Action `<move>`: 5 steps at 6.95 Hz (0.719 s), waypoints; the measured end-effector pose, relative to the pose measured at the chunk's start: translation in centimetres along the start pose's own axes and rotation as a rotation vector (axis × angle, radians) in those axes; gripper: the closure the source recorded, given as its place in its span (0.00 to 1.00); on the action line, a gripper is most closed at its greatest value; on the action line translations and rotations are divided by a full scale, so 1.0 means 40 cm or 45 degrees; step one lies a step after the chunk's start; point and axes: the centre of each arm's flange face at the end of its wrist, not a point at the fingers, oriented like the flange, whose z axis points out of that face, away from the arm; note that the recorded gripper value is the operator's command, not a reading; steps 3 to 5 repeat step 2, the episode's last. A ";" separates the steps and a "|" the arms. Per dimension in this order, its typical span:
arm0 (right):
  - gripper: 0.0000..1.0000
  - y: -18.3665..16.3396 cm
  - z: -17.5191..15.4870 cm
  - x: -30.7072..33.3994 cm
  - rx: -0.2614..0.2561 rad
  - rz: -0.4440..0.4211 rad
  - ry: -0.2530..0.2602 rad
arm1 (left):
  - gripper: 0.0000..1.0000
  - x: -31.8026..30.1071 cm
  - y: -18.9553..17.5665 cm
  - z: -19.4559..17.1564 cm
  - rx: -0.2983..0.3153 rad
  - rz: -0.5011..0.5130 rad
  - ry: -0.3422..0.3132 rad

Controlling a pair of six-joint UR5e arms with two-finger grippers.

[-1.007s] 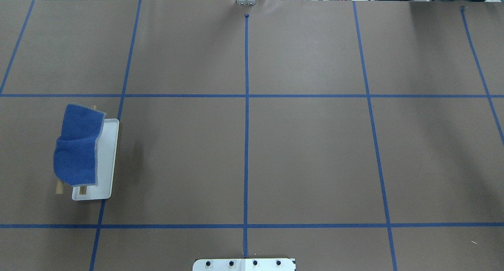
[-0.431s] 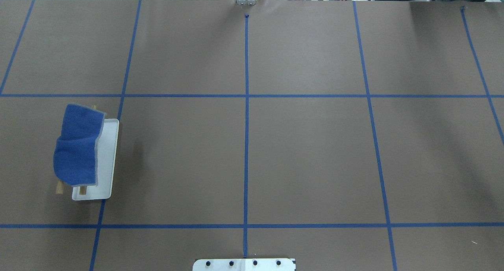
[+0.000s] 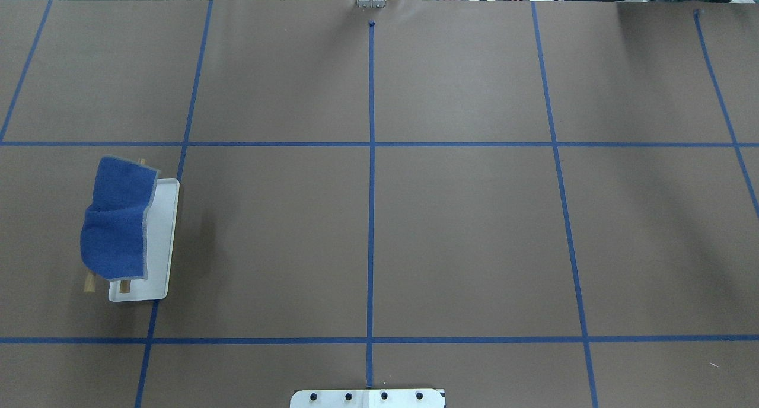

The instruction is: Hang towel on rack

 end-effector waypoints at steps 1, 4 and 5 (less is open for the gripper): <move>0.00 -0.021 0.005 0.000 -0.004 0.000 0.001 | 0.02 -0.003 0.000 0.003 -0.003 -0.005 0.000; 0.00 -0.030 0.007 0.001 -0.005 0.001 0.002 | 0.02 -0.009 -0.001 0.009 -0.008 -0.011 0.000; 0.00 -0.030 0.007 0.001 -0.005 0.001 0.002 | 0.02 -0.009 -0.001 0.009 -0.008 -0.011 0.000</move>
